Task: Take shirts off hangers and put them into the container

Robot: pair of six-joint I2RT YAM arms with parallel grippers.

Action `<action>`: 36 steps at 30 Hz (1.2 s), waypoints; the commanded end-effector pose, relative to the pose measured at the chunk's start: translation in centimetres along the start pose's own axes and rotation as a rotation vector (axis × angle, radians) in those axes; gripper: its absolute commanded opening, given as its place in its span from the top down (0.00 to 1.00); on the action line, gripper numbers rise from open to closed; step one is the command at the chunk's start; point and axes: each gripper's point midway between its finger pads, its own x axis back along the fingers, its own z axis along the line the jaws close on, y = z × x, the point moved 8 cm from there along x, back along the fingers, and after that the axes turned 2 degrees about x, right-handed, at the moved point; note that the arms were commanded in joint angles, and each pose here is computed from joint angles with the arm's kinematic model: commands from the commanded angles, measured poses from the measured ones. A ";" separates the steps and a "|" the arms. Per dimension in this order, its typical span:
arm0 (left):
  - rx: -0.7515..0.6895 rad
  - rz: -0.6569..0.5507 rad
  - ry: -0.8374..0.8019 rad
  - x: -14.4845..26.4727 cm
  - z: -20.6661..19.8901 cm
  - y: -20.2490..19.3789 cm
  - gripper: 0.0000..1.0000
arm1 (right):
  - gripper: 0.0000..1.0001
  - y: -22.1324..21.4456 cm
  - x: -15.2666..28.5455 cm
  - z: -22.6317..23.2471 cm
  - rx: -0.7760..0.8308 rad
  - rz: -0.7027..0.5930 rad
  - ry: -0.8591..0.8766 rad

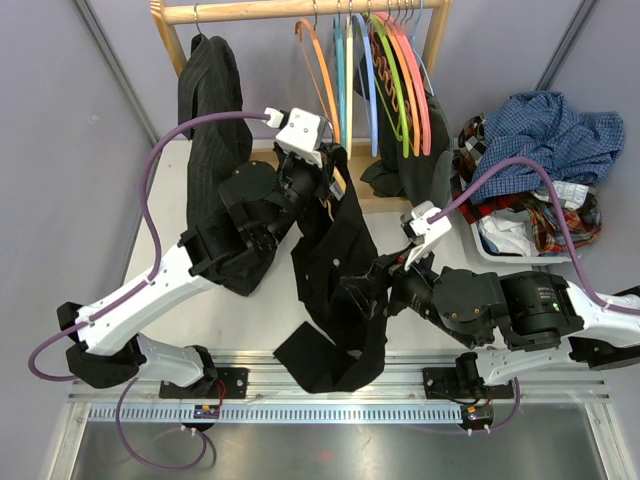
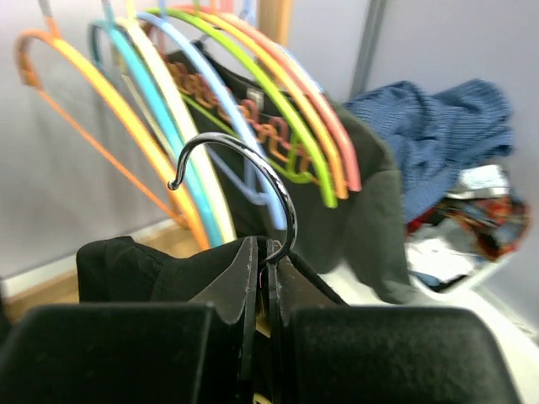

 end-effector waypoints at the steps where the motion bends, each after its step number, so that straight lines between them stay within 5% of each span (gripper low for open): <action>1: 0.092 -0.272 0.178 2.1 4.1 8.1 1.00 | 0.33 -2.3 0.7 -0.5 -0.009 0.102 0.014; 11: 0.148 -0.331 0.126 3.8 4.7 10.7 1.00 | 0.44 -4.4 0.0 -1.6 0.002 0.114 -0.064; 16: 0.241 -0.284 0.043 4.5 3.9 9.6 1.00 | 0.73 -3.5 0.4 -3.1 -0.026 0.020 -0.123; 19: 0.267 -0.242 0.034 5.1 4.0 7.7 1.00 | 1.00 -2.9 0.8 -3.8 -0.040 -0.016 -0.158; 36: -0.063 -0.026 0.705 7.9 14.7 -5.0 1.00 | 1.00 3.2 6.2 -10.2 -0.054 -0.178 -0.359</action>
